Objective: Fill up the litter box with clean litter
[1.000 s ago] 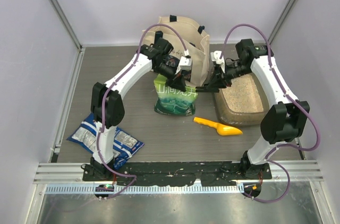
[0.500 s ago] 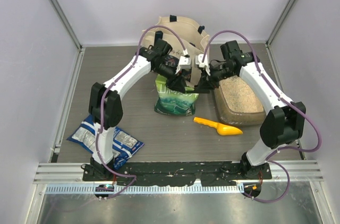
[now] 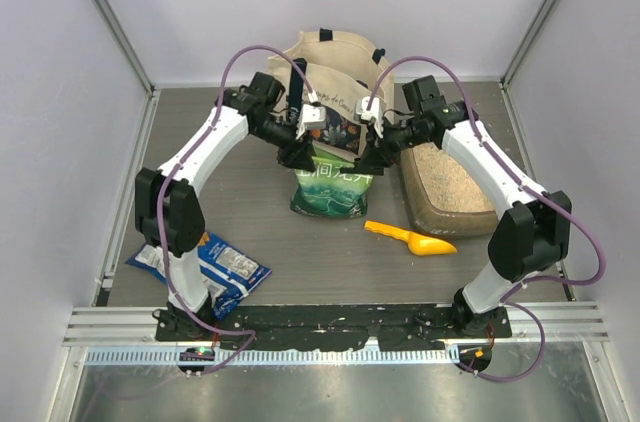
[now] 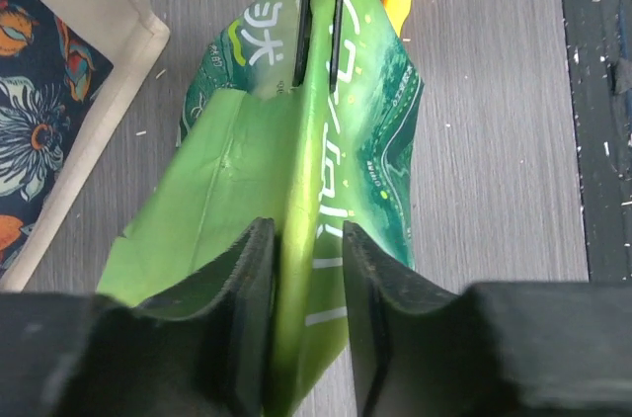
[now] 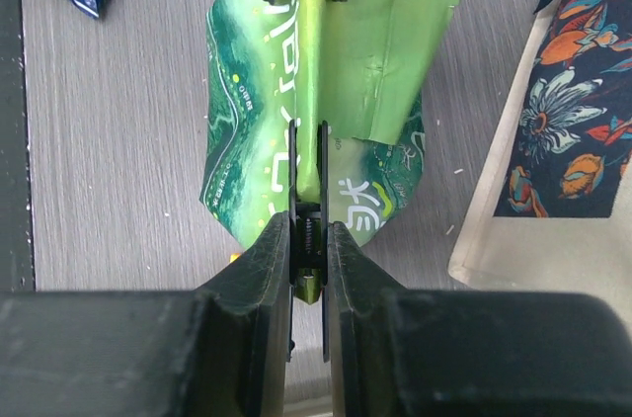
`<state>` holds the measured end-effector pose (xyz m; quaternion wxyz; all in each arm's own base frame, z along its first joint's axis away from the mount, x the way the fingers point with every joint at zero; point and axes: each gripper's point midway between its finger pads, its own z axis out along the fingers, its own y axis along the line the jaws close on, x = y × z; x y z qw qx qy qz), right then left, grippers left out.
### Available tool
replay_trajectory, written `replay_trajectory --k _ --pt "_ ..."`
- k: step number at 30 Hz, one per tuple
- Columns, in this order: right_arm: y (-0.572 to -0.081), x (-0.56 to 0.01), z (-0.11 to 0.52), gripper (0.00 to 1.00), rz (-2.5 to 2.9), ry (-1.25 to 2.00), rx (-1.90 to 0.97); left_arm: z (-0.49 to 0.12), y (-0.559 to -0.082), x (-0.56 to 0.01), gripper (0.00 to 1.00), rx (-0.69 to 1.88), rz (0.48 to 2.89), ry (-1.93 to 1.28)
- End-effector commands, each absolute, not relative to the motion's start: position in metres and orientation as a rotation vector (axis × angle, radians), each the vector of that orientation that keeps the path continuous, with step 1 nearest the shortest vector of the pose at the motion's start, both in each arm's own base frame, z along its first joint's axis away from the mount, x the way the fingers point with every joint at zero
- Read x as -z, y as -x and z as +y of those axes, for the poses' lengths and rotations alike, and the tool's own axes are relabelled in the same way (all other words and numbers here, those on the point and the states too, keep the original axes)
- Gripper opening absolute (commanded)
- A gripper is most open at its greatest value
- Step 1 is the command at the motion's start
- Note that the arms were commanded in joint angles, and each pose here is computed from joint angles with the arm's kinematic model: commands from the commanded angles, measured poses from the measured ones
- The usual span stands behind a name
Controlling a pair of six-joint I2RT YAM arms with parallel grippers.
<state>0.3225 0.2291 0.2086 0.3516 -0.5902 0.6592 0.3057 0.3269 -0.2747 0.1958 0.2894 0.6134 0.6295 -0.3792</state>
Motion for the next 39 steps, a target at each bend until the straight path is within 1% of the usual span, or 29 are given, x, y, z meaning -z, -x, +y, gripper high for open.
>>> replay_trajectory --k 1,2,5,9,15,26,39 --pt "-0.329 -0.218 0.247 0.01 1.671 1.431 -0.834 -0.261 -0.317 -0.194 0.32 0.985 1.691 -1.655" --pt "-0.328 -0.214 0.249 0.01 1.677 1.423 -0.847 -0.258 -0.317 -0.192 0.28 0.992 1.706 -1.645" --pt "-0.329 -0.214 0.256 0.01 1.647 1.394 -0.885 -0.253 -0.318 -0.189 0.21 1.013 1.744 -1.602" --pt "-0.320 -0.217 0.264 0.01 1.617 1.346 -0.984 -0.252 -0.324 -0.189 0.11 1.031 1.756 -1.538" --pt "-0.317 -0.206 0.268 0.01 1.621 1.332 -1.014 -0.254 -0.329 -0.194 0.10 1.055 1.764 -1.484" --pt "-0.316 -0.183 0.277 0.01 1.627 1.415 -1.030 -0.257 -0.334 -0.202 0.10 1.058 1.767 -1.446" --pt "-0.307 -0.151 0.270 0.01 1.713 1.492 -1.015 -0.258 -0.337 -0.204 0.11 1.047 1.766 -1.430"
